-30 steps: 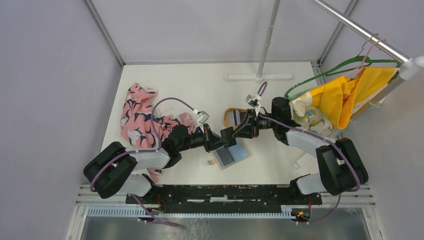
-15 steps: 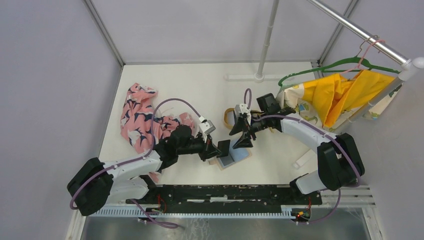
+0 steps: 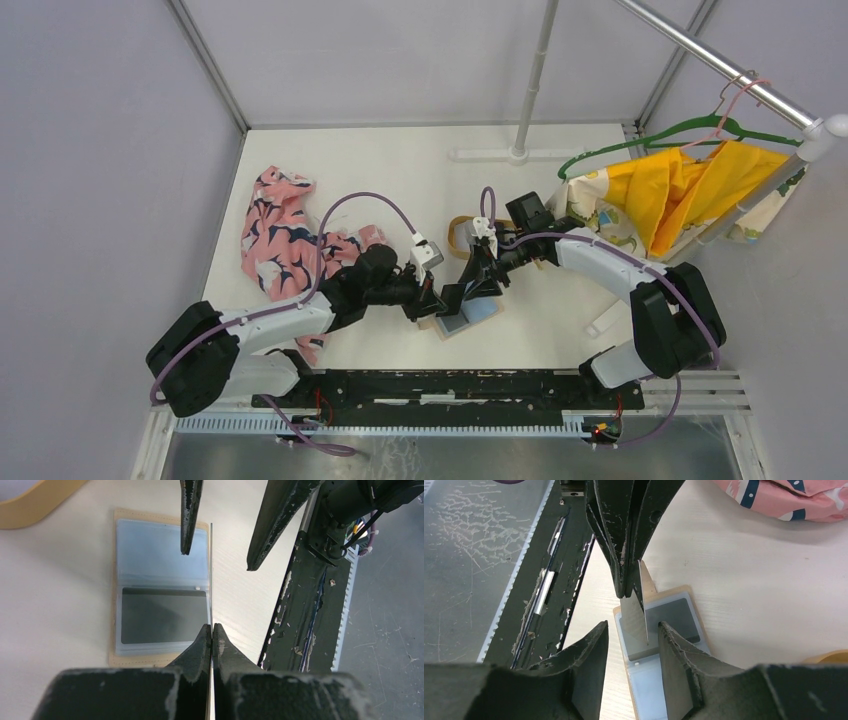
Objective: Put the credit cards into the card holder
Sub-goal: Insert the credit card into the card holder.
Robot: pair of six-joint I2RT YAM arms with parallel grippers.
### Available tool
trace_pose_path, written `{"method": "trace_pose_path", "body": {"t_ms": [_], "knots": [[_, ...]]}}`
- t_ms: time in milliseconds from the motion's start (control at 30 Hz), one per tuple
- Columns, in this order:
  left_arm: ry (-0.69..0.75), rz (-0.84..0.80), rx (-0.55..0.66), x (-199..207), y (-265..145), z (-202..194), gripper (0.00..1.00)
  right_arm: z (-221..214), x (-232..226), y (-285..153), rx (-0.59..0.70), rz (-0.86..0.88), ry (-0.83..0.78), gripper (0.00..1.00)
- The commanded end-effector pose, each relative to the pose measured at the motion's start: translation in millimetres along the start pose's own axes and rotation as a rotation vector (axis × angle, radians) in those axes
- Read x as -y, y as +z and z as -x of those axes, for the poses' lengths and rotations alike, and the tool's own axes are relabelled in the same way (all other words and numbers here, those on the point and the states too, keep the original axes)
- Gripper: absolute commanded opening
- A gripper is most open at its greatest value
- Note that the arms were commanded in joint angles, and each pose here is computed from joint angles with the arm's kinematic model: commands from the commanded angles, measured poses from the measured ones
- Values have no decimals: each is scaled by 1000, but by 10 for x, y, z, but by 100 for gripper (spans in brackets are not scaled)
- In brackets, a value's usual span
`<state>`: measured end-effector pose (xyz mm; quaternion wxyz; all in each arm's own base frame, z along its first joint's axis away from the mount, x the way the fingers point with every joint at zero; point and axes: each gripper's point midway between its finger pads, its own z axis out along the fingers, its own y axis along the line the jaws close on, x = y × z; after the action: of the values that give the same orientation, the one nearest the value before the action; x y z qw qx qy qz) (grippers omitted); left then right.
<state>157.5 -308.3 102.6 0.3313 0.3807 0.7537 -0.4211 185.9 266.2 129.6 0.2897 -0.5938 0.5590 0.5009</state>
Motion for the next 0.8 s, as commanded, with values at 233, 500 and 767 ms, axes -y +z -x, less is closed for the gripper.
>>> {"method": "trace_pose_path", "body": {"t_ms": [233, 500, 767], "knots": [[80, -14, 66, 47, 8, 259, 2, 53, -12, 16, 19, 16, -3, 31], [66, 5, 90, 24, 0, 294, 7, 75, -6, 8, 15, 13, 0, 11], [10, 130, 180, -105, -156, 415, 47, 76, 16, -22, -10, -3, -1, 0]]}}
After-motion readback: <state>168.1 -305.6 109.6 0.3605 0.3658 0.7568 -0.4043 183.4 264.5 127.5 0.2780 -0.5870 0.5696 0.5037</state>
